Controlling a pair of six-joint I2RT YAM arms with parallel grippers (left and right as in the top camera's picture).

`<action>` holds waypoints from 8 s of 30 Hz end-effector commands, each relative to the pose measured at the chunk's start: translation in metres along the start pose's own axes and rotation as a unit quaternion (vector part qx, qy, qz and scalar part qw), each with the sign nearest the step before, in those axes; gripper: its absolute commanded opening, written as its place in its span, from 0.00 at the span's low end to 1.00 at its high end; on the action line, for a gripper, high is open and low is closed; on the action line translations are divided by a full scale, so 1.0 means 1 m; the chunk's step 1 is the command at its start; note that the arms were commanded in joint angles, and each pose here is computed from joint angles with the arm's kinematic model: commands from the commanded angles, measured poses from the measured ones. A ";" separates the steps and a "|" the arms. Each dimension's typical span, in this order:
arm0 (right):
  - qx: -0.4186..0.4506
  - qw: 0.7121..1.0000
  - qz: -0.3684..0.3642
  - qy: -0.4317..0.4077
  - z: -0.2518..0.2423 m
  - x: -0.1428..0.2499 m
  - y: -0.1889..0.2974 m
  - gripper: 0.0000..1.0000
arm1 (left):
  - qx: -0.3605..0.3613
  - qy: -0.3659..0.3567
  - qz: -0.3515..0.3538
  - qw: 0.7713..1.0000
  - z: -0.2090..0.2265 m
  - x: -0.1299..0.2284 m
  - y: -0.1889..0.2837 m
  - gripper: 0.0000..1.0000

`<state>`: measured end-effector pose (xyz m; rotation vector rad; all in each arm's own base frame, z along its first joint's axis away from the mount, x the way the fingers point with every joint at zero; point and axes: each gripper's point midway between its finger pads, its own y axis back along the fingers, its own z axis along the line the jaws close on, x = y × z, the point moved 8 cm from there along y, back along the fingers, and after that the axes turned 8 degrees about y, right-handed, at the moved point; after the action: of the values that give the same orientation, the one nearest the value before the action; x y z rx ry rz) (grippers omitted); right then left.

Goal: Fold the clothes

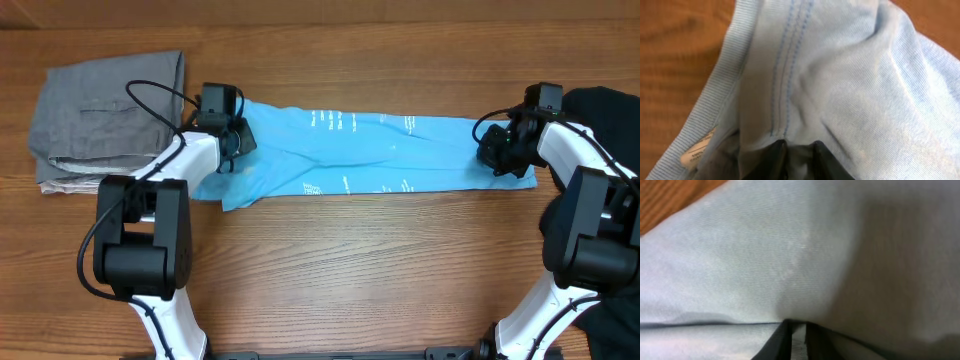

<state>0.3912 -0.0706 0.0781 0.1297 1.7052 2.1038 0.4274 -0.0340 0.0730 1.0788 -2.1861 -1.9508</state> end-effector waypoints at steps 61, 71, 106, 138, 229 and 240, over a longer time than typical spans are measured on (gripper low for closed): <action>-0.144 0.903 0.011 0.404 0.210 0.021 0.121 0.44 | -0.045 0.093 0.020 0.994 0.038 -0.090 0.165 1.00; -0.163 0.857 0.023 0.488 0.261 0.062 0.114 0.29 | -0.045 0.093 0.019 0.994 0.039 -0.090 0.165 1.00; -0.029 0.669 -0.028 0.742 0.285 0.131 -0.027 0.43 | -0.045 0.093 0.019 0.994 0.039 -0.090 0.165 1.00; -0.032 0.671 -0.035 0.740 0.282 0.133 -0.038 0.24 | -0.045 0.093 0.019 0.994 0.039 -0.090 0.165 1.00; -0.183 0.529 -0.111 0.821 0.402 0.261 -0.005 0.54 | -0.045 0.093 0.019 0.994 0.039 -0.090 0.165 1.00; -0.192 0.532 -0.101 0.818 0.403 0.267 -0.041 0.50 | -0.045 0.093 0.019 0.994 0.039 -0.090 0.165 1.00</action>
<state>0.2979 0.4018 0.0942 -2.7626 1.4430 2.0848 0.4006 0.0423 0.2306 1.0818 -1.9710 -1.8410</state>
